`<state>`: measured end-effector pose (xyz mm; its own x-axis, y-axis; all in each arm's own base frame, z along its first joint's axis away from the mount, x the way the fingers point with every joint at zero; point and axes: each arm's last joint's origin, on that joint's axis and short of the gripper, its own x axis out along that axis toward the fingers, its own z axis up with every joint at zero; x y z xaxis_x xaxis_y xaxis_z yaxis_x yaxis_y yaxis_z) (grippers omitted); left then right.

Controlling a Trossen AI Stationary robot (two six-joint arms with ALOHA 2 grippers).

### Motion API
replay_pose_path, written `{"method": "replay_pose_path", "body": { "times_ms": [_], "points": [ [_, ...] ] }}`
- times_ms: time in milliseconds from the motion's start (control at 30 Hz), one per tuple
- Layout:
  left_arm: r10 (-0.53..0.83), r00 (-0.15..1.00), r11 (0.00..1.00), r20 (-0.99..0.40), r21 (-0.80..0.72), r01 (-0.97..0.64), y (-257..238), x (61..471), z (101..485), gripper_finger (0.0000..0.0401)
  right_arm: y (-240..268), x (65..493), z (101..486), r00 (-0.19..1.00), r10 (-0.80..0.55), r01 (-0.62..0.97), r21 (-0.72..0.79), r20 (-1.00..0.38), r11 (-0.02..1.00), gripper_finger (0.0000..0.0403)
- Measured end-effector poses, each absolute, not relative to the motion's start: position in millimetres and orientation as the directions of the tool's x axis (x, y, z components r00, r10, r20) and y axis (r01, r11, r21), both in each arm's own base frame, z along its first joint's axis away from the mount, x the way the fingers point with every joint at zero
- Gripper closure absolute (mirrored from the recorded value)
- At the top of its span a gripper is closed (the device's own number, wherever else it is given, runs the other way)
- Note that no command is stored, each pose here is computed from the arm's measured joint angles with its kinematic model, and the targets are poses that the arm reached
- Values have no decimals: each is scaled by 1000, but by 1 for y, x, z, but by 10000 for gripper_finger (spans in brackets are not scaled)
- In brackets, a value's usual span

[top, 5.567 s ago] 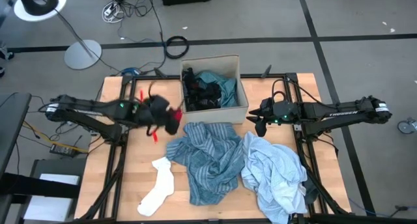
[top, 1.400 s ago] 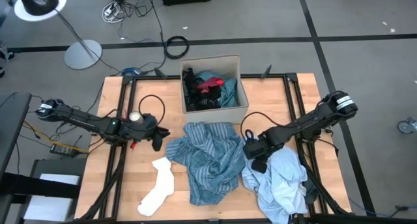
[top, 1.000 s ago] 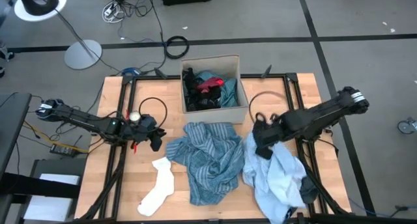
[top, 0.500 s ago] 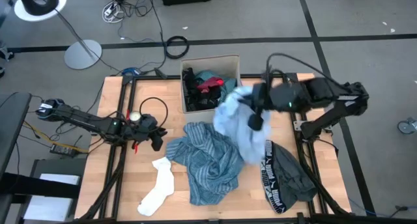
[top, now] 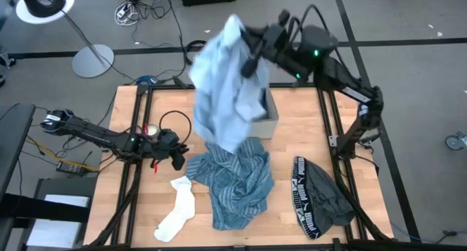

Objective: Sort clothes
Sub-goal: Put the light blue polo shirt into the laundry bin

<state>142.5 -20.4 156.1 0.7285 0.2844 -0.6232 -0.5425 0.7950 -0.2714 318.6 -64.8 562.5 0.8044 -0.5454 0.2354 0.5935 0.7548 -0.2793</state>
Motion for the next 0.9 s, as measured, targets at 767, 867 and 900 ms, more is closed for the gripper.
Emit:
{"method": "replay_pose_path", "body": {
  "times_ms": [767,867,900],
  "points": [
    [299,721,807,-625,-238,-541,-20,143,155,302,-103,318,540,729,-684,661,-285,28,694,399],
    [299,722,807,-624,-239,-541,-20,143,155,302,-112,332,515,759,-643,598,-285,-97,749,399],
    [299,722,807,-624,-239,-541,-20,143,155,302,-115,336,508,779,-616,571,-275,-118,774,399]
  ]
}}
